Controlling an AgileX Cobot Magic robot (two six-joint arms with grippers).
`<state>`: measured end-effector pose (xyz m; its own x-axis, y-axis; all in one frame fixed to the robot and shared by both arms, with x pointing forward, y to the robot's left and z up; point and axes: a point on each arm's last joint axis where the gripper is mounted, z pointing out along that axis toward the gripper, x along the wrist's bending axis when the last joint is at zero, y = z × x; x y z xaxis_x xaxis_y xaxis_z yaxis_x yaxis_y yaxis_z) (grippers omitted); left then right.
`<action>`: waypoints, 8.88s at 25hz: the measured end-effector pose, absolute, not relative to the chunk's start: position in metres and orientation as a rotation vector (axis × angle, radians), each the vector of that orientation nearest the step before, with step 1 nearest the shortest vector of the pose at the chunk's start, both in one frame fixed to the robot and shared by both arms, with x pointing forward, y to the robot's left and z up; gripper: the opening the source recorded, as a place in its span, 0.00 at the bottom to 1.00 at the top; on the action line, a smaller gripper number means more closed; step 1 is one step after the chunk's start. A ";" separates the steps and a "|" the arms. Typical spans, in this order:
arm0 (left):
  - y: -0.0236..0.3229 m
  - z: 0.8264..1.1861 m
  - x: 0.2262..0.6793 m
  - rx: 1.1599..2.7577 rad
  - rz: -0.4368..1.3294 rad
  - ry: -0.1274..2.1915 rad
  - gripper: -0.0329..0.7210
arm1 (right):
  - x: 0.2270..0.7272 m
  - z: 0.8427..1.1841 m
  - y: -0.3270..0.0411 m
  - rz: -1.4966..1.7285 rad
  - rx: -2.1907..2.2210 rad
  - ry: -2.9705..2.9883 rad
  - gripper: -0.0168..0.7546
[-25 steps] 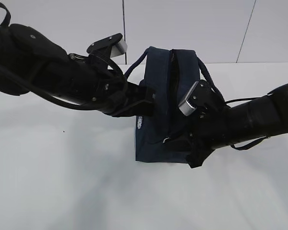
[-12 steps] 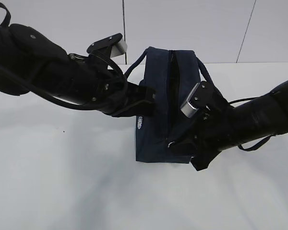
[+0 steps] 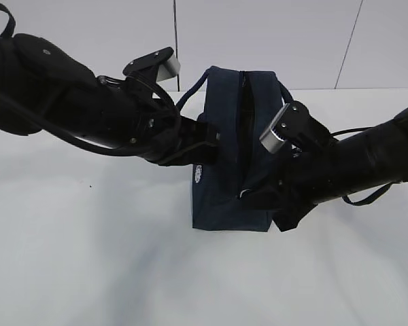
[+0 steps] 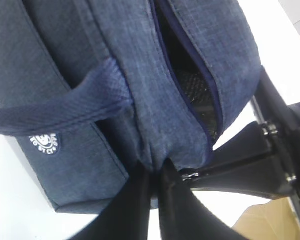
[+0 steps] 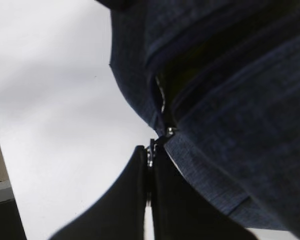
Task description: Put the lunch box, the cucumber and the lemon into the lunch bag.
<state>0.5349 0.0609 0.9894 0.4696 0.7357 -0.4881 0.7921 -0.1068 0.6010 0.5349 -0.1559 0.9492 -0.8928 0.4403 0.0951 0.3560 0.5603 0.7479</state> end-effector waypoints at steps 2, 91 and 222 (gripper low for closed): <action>0.061 0.989 0.535 1.858 -0.081 1.283 0.04 | 0.534 0.954 -0.156 1.257 0.682 2.671 0.03; 0.062 0.989 0.535 1.884 -0.057 1.263 0.04 | 0.549 1.024 -0.157 1.592 1.475 2.232 0.03; 0.052 0.935 0.526 2.114 0.366 1.076 0.58 | 0.614 1.024 -0.140 1.778 1.621 2.160 0.03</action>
<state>0.5260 0.0524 0.9348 0.6101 0.7893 -0.0697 0.5832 -0.3879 0.7137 0.6137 -0.1403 1.0238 -0.4942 0.6177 0.6117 0.7190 -0.1051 0.6870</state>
